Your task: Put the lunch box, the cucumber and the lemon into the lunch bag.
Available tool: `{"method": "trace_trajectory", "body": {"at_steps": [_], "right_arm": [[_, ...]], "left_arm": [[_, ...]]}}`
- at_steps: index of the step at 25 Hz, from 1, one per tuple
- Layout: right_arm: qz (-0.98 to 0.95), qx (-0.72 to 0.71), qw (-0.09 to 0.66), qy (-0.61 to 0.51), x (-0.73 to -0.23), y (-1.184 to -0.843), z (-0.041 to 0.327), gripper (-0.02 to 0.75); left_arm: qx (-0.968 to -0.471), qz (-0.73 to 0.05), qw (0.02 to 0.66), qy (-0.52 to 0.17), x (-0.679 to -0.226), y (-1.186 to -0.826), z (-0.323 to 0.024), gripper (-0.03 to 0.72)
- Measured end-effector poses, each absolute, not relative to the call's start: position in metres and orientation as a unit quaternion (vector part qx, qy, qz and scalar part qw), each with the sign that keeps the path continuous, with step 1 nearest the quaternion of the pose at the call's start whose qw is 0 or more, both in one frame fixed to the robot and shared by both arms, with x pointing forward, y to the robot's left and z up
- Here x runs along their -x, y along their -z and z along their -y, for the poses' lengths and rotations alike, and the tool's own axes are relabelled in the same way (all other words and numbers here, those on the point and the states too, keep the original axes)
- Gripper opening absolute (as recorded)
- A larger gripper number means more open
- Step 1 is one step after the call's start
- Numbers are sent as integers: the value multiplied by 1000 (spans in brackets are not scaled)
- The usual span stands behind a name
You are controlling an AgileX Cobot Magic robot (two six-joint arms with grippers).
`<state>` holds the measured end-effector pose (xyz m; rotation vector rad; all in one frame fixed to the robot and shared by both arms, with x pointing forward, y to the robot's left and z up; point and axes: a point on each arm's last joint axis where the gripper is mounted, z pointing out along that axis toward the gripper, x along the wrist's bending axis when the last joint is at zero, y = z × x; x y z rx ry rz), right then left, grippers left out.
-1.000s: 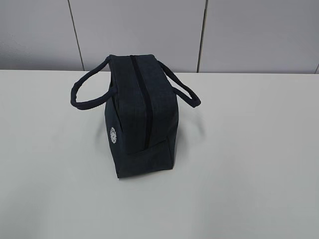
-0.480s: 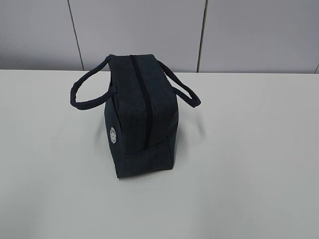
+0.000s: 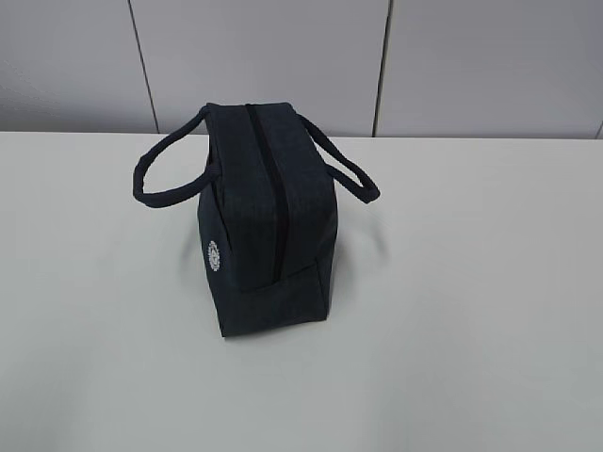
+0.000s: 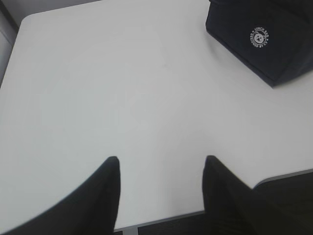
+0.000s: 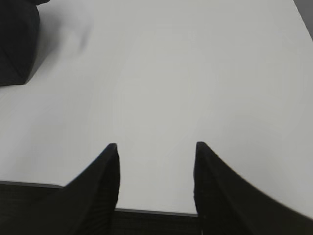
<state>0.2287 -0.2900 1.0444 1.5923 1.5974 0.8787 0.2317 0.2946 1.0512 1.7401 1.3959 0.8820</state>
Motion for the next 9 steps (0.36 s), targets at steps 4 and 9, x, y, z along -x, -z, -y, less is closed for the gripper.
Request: {"method": "trace_trajectory", "body": {"at_steps": [4, 9], "right_arm": [[-618, -616, 353, -340, -229, -1044, 290, 367], [-618, -616, 353, -340, -229, -1044, 290, 367]], "left_arm": [[-676, -542, 363, -343, -232, -1051, -295, 375], [-676, -542, 363, -343, -232, -1051, -295, 375]]}}
